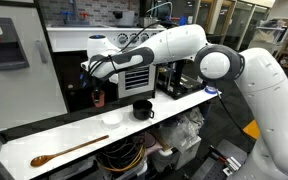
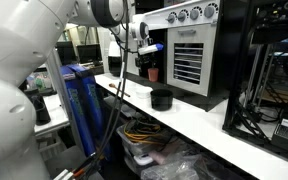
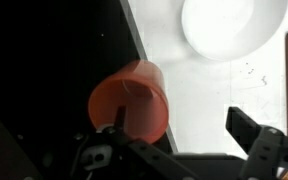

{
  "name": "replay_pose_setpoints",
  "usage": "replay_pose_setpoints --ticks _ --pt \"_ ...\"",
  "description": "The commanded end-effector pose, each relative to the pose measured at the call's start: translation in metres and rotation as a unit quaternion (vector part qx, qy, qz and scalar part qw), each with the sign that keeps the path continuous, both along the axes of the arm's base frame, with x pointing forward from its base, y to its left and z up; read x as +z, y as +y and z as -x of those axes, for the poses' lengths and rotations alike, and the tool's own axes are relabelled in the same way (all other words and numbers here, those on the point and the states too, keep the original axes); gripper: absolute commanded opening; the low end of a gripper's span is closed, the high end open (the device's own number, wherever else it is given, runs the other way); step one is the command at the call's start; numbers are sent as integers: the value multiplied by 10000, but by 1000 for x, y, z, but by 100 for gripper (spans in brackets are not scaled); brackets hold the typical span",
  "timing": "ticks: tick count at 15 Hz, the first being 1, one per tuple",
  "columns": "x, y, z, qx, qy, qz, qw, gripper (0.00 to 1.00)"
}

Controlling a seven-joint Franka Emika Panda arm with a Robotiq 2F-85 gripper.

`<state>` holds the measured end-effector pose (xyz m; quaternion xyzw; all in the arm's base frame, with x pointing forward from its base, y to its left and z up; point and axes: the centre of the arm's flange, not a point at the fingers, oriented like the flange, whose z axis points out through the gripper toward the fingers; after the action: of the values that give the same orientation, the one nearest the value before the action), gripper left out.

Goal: Put the cup on the cabinet then use the wooden spoon to mix in the black mug

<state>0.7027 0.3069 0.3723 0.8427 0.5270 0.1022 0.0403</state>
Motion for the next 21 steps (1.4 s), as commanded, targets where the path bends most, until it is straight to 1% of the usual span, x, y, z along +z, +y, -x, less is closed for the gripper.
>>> replay_pose_setpoints --ticks 1,7,12,18,21 --pt "19 10 17 51 -6 259 9997 100" --pt "37 37 36 126 -177 508 9985 100" --pt "41 70 55 370 48 605 9975 100" --pt "37 106 79 762 270 693 9943 100" --pt "27 122 85 1058 294 548 9924 100"
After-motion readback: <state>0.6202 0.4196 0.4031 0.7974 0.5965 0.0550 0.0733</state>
